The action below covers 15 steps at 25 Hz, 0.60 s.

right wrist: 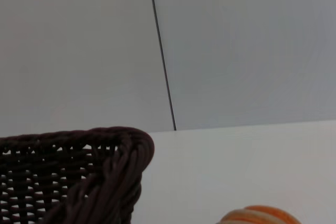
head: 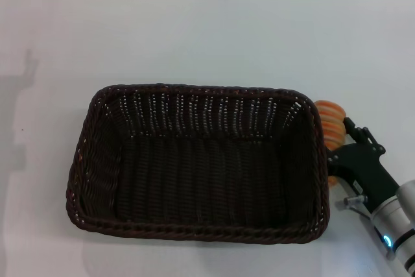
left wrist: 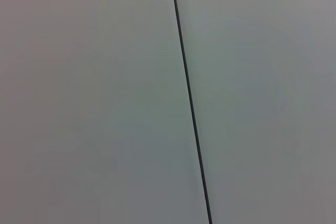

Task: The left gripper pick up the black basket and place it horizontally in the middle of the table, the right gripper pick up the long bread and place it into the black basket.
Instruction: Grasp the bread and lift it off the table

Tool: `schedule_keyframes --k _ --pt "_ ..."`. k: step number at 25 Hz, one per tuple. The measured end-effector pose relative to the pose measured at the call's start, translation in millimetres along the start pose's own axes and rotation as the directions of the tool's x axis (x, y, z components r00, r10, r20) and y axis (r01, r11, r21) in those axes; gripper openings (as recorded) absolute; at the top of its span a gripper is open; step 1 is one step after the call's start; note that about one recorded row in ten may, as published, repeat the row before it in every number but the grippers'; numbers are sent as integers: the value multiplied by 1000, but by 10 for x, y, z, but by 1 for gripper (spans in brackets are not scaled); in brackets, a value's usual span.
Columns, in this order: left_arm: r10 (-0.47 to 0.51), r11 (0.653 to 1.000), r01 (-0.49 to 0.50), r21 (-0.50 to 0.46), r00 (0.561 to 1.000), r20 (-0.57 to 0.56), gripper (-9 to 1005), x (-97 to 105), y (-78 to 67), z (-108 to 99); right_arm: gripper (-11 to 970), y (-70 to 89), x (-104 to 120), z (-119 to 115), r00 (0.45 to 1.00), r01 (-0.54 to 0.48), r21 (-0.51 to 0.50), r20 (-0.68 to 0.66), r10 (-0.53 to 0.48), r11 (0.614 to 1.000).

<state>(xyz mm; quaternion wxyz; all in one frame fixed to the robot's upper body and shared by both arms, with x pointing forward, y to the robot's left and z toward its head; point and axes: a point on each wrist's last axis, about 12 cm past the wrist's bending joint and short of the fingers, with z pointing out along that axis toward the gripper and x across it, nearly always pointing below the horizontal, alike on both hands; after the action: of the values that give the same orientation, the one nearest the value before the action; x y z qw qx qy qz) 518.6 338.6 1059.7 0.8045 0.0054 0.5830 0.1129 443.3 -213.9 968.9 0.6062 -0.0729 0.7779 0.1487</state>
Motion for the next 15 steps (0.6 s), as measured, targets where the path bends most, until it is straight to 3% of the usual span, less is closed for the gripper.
schedule_keyframes --k 8,11,13,15 --pt "0 1000 0 0 1000 5 799 -4 1 -11 743 -26 -27 -102 998 1 94 64 -7 996" --pt "0 1000 0 -1 1000 5 799 -4 3 -14 716 -52 -117 -299 978 -25 148 207 -6 989" --pt "1 1000 -1 -1 1000 5 799 -4 3 -15 668 -22 -277 -546 916 -43 164 401 -27 985" --pt "1 1000 -1 -1 1000 5 799 -4 4 -15 639 4 -322 -610 892 -39 149 451 -32 988"
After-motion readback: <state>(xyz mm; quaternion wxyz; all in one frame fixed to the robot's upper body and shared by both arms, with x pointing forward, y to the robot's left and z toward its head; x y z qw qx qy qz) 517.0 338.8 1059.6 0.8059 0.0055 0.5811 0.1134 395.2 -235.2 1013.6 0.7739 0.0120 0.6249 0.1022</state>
